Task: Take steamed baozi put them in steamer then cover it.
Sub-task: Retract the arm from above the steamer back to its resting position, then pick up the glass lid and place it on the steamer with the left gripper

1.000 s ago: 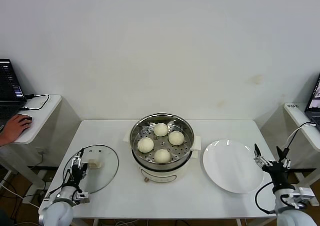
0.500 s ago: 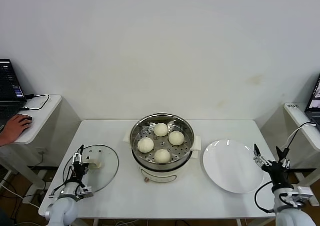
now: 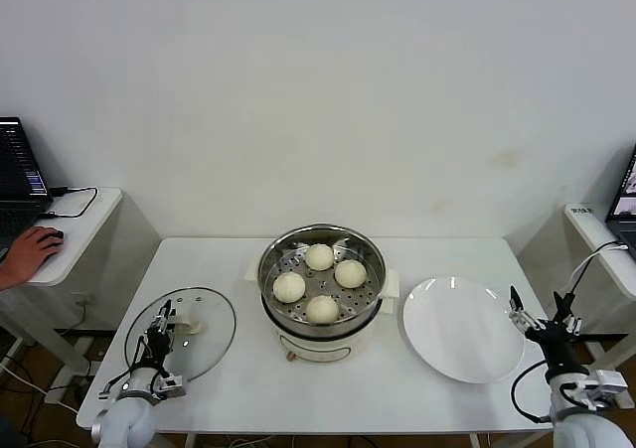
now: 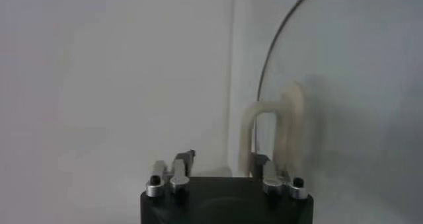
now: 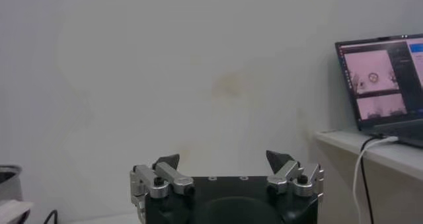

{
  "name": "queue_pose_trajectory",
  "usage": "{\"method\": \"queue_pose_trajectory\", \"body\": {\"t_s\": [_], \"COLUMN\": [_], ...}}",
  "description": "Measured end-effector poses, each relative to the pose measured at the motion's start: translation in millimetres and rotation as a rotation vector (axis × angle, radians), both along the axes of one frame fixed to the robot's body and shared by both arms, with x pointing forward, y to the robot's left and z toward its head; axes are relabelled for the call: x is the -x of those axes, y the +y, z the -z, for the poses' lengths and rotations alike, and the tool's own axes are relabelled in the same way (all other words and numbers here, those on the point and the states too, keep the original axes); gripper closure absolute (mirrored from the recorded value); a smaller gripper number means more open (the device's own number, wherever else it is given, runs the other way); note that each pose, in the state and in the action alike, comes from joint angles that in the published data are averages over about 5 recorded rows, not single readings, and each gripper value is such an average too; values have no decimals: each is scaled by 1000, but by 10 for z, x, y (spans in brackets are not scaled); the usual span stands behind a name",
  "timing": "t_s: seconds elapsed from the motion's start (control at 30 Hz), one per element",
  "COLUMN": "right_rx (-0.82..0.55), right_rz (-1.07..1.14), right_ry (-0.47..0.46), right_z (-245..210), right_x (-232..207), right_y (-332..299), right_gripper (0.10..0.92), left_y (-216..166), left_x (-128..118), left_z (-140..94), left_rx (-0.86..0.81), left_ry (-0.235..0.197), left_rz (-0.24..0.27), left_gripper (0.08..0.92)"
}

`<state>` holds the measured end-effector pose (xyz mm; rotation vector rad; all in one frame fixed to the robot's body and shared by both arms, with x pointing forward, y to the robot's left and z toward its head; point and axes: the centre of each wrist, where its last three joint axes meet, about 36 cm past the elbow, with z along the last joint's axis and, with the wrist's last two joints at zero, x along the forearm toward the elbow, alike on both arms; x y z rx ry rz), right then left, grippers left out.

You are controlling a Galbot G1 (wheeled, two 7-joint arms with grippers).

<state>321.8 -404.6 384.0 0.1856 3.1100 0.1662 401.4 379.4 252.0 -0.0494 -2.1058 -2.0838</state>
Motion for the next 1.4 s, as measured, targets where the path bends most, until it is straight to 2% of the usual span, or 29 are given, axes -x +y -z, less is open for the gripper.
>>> {"method": "queue_pose_trajectory", "body": {"t_s": [0.2,0.3,0.53,0.8,1.07,1.4], "right_rx": [-6,-7,-11,-13,-13,7], "right_rz": [-2,-3,-5,-14,-16,-18], "right_ry": [0,-1,-8,-13,-2,20], "right_z": [16,16,-15,-61,-103,-110], "right_x": [-4,-3,-22,-34,-52,-50], "right_y": [20,24,32,83,142,150], "right_gripper": [200,200,200,199,199,199], "left_y": [49,72,106,-78,-316,-646], "left_x": [-5,-2,35,121,248,381], "left_z": [14,5,-121,-501,-931,-1367], "left_rx": [-7,-11,-23,-37,-69,-119], "left_ry": [6,3,-10,-53,-98,-153], "left_rz": [0,1,-3,-32,-117,-183], "left_gripper": [791,849,858,858,858,858]}}
